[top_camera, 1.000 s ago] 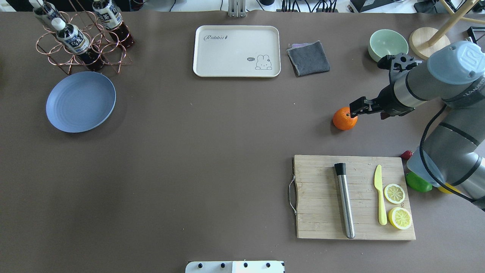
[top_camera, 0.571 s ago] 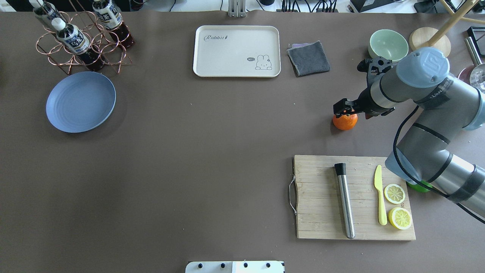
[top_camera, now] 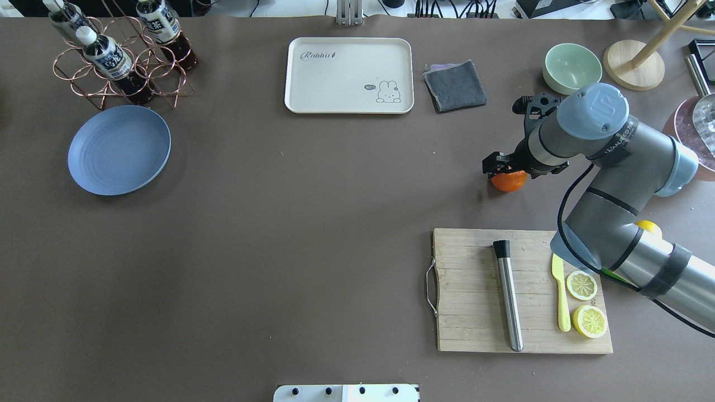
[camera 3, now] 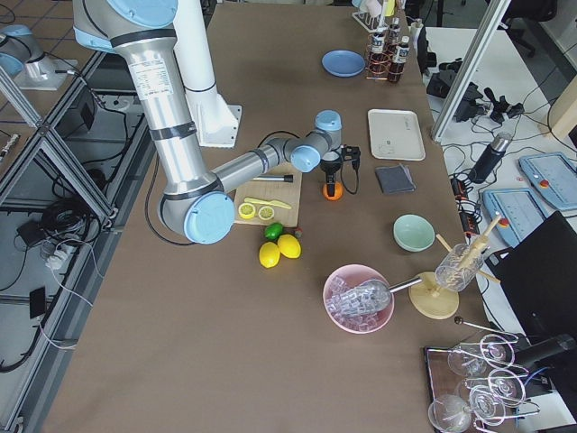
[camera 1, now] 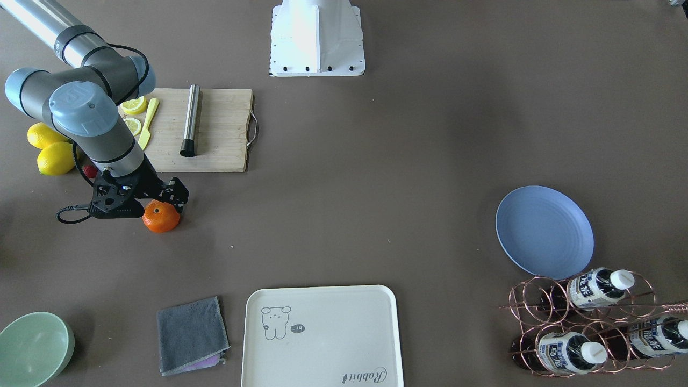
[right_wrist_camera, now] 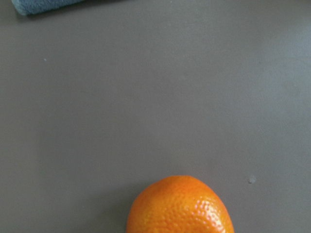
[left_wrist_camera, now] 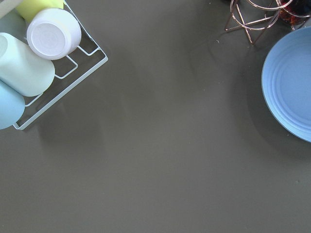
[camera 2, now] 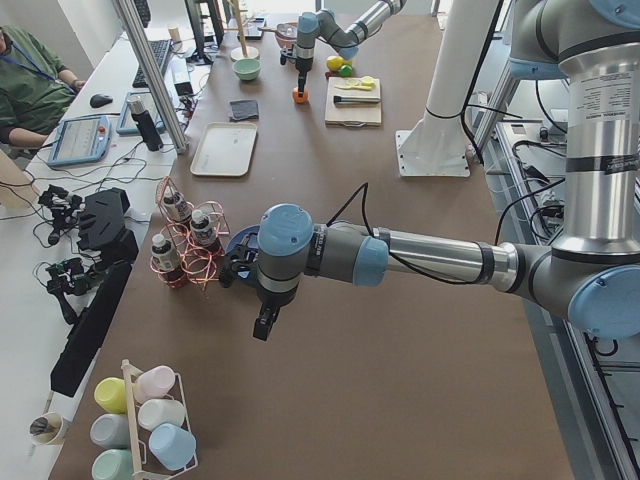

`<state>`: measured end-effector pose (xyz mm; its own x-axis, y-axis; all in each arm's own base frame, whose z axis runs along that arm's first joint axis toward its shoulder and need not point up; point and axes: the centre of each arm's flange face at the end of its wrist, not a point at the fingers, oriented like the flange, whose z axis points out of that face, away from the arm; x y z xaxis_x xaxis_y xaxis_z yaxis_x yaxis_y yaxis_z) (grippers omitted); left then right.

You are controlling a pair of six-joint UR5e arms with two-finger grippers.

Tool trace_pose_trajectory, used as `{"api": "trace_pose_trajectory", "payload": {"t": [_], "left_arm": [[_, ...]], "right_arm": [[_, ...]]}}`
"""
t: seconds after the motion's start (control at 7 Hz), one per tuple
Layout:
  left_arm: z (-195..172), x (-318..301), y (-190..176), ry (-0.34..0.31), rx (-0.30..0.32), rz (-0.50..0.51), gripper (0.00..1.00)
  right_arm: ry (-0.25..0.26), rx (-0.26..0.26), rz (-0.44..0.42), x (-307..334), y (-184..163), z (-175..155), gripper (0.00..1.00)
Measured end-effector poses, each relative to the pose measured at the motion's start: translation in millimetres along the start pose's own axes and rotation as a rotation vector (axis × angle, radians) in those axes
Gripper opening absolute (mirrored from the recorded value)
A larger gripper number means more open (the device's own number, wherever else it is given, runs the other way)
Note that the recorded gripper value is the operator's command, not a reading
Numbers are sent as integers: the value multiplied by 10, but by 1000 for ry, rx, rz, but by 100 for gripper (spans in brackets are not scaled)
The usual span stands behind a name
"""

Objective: Pick orange to plate
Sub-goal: 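Close the right gripper on the orange and lift it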

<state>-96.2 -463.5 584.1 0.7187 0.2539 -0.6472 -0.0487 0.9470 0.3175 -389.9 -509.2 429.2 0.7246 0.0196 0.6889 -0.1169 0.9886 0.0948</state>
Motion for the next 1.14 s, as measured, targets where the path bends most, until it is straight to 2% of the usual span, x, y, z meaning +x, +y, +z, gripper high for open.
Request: {"api": "trace_pose_trajectory", "payload": {"t": [0.14,0.29,0.43,0.57,0.71,1.14], "left_arm": [[1,-1,2,0,1,2,98],[6,-5,8,-1,4,6,98],[9,-7,15,-2,8,9,98],[10,-7,25,-2,12,13,98],[16,-8,47,-3,17,18,98],[50,-29,134,-5,25,26,98]], "right_arm": [[6,-2,-3,-15,19,43,86],[4,0,-3,-49,13,45,61],[2,3,11,-95,-14,37,49],[3,5,33,-116,-31,46,4],[1,9,46,-134,-66,32,0],[-108,5,89,-409,-561,-573,0]]}}
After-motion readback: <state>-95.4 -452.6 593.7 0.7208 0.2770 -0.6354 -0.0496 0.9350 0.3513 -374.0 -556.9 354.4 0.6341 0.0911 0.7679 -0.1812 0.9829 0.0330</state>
